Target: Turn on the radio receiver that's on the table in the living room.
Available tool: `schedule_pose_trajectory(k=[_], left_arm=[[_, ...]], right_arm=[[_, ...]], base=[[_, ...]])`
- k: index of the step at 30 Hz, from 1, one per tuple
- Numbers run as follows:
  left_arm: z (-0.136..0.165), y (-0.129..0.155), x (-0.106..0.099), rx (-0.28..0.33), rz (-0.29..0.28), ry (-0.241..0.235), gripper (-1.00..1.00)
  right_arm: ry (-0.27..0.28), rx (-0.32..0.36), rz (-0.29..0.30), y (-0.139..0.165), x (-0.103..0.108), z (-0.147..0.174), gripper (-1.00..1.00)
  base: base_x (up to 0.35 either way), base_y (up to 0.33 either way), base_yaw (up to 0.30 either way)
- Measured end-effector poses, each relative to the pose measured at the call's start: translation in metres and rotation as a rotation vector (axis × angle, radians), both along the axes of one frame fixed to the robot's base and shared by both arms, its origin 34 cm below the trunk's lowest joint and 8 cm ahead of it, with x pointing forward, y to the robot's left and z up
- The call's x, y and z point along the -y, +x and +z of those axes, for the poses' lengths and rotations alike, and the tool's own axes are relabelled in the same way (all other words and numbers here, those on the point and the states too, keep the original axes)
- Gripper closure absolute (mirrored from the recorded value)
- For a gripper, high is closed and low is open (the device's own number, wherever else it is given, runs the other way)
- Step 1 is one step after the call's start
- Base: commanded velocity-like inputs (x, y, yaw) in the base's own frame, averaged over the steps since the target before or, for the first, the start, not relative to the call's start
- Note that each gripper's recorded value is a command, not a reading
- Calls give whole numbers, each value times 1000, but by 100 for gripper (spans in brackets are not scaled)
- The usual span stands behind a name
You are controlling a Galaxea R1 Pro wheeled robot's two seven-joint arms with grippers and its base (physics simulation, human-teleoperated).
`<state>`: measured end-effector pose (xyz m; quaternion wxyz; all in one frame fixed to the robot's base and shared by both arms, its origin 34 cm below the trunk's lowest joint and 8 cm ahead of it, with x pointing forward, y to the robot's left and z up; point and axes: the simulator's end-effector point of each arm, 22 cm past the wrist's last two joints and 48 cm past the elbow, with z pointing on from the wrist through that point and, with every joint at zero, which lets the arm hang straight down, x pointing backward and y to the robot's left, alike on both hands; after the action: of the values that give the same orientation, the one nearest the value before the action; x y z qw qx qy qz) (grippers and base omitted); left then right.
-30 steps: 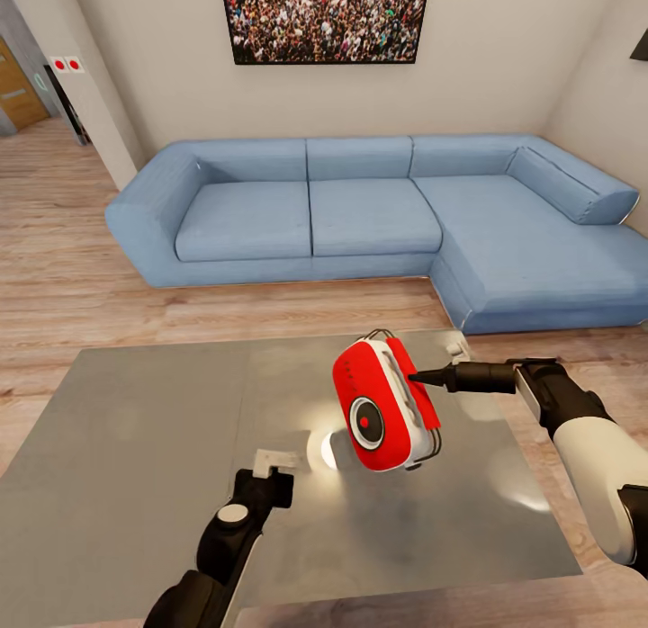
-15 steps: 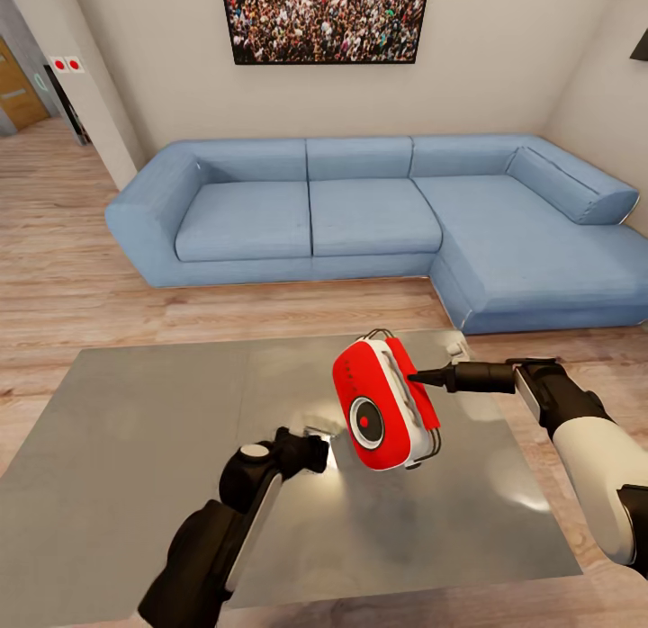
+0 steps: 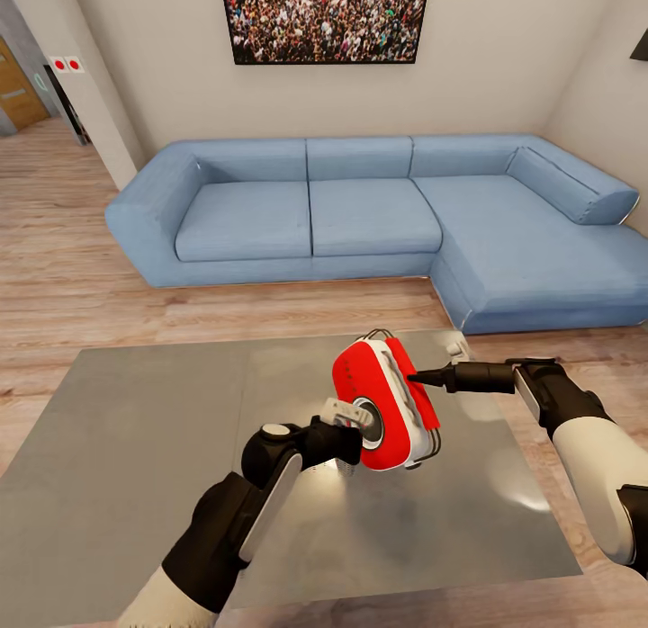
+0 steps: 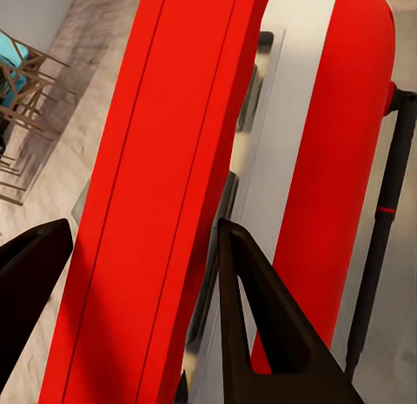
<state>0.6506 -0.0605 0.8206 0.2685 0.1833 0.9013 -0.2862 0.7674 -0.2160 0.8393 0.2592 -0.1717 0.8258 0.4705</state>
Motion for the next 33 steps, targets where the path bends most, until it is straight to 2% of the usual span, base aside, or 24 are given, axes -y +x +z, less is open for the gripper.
schedule_pose_trajectory(k=[7,15,23,28,33], left_arm=[[6,12,-3,25,4,12,100],[-19,14,-11,-14,9,59,100],[-21,32,-15,-5,8,85,100],[-12,49,-15,19,8,90,100],[-21,53,-18,7,11,102,100]], right_arm=[[0,0,0,0,0,0,100],[-1,0,1,0,0,0,100],[-2,-1,1,0,0,0,100],[-1,-1,1,0,0,0,100],[-1,-1,2,0,-1,0,100]], base=[[0,0,0],[0,0,0],[0,0,0],[0,0,0],[0,0,0]])
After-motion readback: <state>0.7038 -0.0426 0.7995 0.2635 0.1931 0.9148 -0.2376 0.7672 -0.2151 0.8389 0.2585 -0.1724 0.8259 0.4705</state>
